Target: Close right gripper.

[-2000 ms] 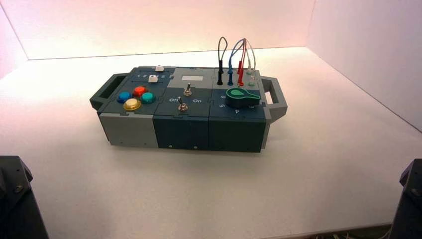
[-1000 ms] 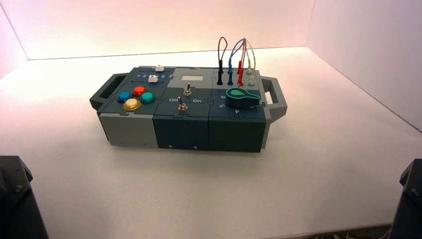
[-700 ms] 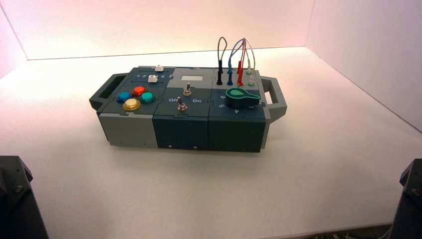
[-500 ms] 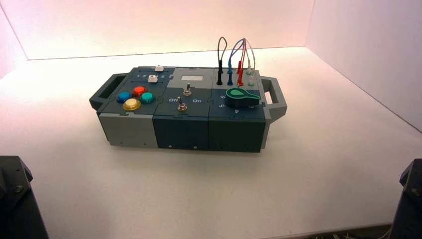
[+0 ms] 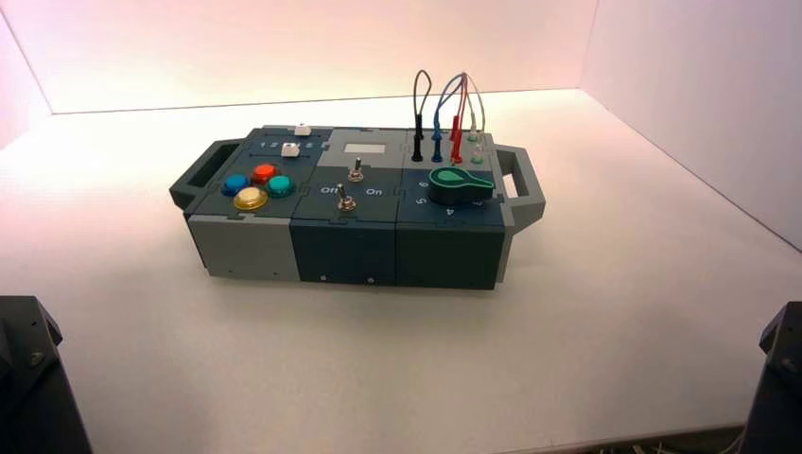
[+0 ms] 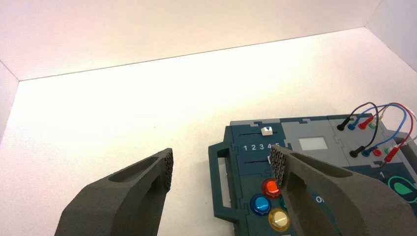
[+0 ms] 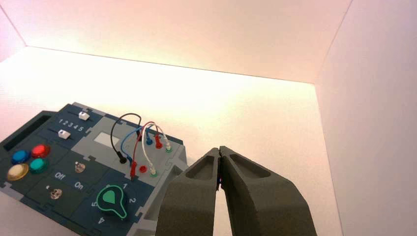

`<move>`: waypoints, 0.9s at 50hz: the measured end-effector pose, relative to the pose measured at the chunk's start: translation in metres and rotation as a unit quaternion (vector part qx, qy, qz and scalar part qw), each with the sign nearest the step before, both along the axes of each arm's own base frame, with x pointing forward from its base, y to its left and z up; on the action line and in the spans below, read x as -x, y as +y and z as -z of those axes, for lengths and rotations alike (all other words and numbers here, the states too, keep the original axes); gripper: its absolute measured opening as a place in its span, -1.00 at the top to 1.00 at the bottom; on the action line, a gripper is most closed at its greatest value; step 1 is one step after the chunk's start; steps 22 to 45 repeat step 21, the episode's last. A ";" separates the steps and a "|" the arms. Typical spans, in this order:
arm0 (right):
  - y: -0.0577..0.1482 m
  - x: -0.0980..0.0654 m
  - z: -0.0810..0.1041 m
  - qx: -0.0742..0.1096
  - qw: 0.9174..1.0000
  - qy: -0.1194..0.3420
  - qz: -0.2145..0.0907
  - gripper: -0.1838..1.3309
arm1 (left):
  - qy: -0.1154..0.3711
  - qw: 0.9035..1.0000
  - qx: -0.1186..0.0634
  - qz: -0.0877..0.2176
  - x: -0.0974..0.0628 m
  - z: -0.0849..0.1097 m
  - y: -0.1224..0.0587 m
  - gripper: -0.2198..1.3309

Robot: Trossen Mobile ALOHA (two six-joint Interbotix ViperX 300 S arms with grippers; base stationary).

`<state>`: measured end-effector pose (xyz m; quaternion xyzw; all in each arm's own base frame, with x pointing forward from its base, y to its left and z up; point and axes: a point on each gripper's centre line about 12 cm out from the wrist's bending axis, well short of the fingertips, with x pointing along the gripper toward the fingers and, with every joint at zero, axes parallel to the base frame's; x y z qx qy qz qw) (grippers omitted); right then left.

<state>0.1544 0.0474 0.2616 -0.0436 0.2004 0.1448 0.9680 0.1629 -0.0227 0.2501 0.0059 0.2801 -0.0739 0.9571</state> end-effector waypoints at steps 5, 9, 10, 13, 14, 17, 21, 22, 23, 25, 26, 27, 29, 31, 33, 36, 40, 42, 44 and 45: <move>0.000 0.000 0.000 0.000 1.000 0.001 0.000 0.94 | -0.001 1.000 0.001 0.000 0.000 -0.001 0.000 -0.99; 0.000 -0.001 0.001 0.002 1.000 0.003 0.000 0.94 | -0.005 1.000 0.001 0.000 0.000 -0.003 0.000 -0.99; 0.000 -0.001 0.001 0.002 1.000 0.003 0.000 0.94 | -0.005 1.000 0.001 0.000 0.000 -0.003 0.000 -0.99; 0.001 -0.002 0.002 0.002 1.000 0.008 0.000 0.94 | -0.005 1.000 0.001 0.000 0.000 -0.003 0.000 -0.99; 0.001 -0.002 0.002 0.002 1.000 0.008 0.000 0.94 | -0.005 1.000 0.001 0.000 0.000 -0.003 0.000 -0.99; 0.001 -0.003 0.002 0.002 1.000 0.009 -0.001 0.94 | -0.005 1.000 0.001 0.000 0.000 -0.003 0.000 -0.99; 0.001 -0.004 0.002 0.002 1.000 0.010 0.000 0.94 | -0.005 1.000 0.001 0.000 0.000 -0.003 0.000 -0.99; 0.001 -0.004 0.002 0.002 1.000 0.010 0.000 0.94 | -0.005 1.000 0.001 0.000 0.000 -0.003 0.000 -0.99; 0.001 -0.004 0.002 0.002 1.000 0.010 0.000 0.94 | -0.005 1.000 0.001 0.000 0.000 -0.003 0.000 -0.99; 0.001 -0.004 0.002 0.002 1.000 0.010 0.000 0.94 | -0.005 1.000 0.001 0.000 0.000 -0.003 0.000 -0.99; 0.001 -0.004 0.002 0.002 1.000 0.010 0.000 0.94 | -0.005 1.000 0.001 0.000 0.000 -0.003 0.000 -0.99; 0.001 -0.004 0.002 0.002 1.000 0.010 0.000 0.94 | -0.005 1.000 0.001 0.000 0.000 -0.003 0.000 -0.99; 0.001 -0.004 0.002 0.002 1.000 0.010 0.000 0.94 | -0.005 1.000 0.001 0.000 0.000 -0.003 0.000 -0.99; 0.001 -0.004 0.002 0.002 1.000 0.010 0.000 0.94 | -0.005 1.000 0.001 0.000 0.000 -0.003 0.000 -0.99; 0.001 -0.004 0.002 0.002 1.000 0.010 0.000 0.94 | -0.005 1.000 0.001 0.000 0.000 -0.003 0.000 -0.99; 0.001 -0.004 0.002 0.002 1.000 0.010 0.000 0.94 | -0.005 1.000 0.001 0.000 0.000 -0.003 0.000 -0.99; 0.001 -0.004 0.002 0.002 1.000 0.010 0.000 0.94 | -0.005 1.000 0.001 0.000 0.000 -0.003 0.000 -0.99; 0.001 -0.004 0.002 0.002 1.000 0.010 0.000 0.94 | -0.005 1.000 0.001 0.000 0.000 -0.003 0.000 -0.99; 0.001 -0.004 0.002 0.002 1.000 0.010 0.000 0.94 | -0.005 1.000 0.001 0.000 0.000 -0.003 0.000 -0.99; 0.001 -0.004 0.002 0.002 1.000 0.010 0.000 0.94 | -0.005 1.000 0.001 0.000 0.000 -0.003 0.000 -0.99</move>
